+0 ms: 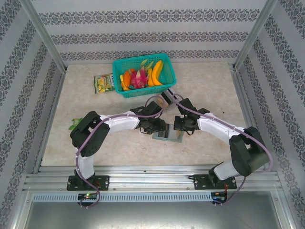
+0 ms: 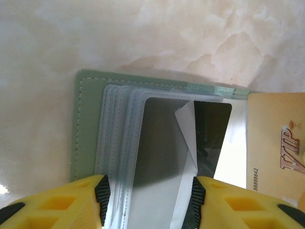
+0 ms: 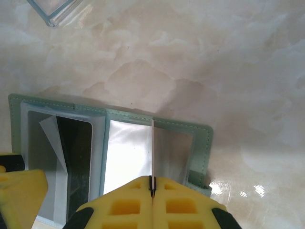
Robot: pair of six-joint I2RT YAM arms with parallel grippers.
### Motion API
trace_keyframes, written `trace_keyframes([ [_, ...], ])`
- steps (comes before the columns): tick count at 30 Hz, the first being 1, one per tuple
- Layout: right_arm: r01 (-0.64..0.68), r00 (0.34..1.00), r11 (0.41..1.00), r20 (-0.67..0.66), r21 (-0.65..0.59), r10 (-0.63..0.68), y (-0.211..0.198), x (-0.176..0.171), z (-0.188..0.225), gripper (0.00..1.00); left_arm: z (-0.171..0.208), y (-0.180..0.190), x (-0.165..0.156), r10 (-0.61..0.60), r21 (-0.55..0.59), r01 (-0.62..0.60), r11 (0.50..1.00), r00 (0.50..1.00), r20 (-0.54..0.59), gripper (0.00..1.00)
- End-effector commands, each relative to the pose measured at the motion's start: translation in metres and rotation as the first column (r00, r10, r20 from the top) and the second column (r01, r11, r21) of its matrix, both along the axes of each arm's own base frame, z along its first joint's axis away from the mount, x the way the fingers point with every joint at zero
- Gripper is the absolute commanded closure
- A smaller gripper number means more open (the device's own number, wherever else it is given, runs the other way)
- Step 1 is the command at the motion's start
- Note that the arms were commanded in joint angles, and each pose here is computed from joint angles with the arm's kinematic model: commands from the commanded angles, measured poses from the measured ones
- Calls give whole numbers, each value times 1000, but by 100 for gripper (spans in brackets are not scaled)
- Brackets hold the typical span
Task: Put the credit cards into the card holder
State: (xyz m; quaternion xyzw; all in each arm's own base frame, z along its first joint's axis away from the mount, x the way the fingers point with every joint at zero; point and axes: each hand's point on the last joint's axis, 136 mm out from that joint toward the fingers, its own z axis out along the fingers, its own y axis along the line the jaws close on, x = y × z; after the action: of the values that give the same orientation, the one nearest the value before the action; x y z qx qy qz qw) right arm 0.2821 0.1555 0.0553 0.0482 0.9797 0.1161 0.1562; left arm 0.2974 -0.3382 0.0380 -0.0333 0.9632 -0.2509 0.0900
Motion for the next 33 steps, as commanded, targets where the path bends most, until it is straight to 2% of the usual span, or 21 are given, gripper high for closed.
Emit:
trace_keyframes([
  [1, 12, 999, 1000, -36, -15, -13, -5, -6, -12, 100, -6, -10, -10, -53, -9, 53, 999, 998, -25, 54],
  [7, 13, 999, 1000, -47, -19, -13, -5, -8, -16, 100, 9, -19, -7, -78, -53, 78, 996, 997, 14, 56],
  [9, 17, 999, 1000, -44, -20, -17, -5, -8, -15, 100, 14, -23, -6, -83, -73, 85, 994, 996, 21, 61],
  [11, 18, 999, 1000, -39, -19, -19, -6, -8, -14, 100, 28, -28, -6, -92, -101, 98, 990, 994, 61, 60],
  [18, 22, 999, 1000, -32, -6, -22, -4, -7, -11, 100, 34, -31, -7, -106, -109, 112, 988, 993, 58, 59],
  [22, 25, 999, 1000, -24, -8, -26, -6, -7, -6, 100, 47, -33, -6, -103, -144, 116, 983, 990, 95, 61],
  [27, 39, 999, 999, 23, 9, -40, -8, -5, 10, 100, 56, -39, -6, -128, -165, 144, 976, 986, 105, 60],
  [33, 103, 989, 995, 106, 4, -103, -27, -7, 38, 100, 57, -62, -11, -184, -261, 199, 945, 980, 78, 60],
])
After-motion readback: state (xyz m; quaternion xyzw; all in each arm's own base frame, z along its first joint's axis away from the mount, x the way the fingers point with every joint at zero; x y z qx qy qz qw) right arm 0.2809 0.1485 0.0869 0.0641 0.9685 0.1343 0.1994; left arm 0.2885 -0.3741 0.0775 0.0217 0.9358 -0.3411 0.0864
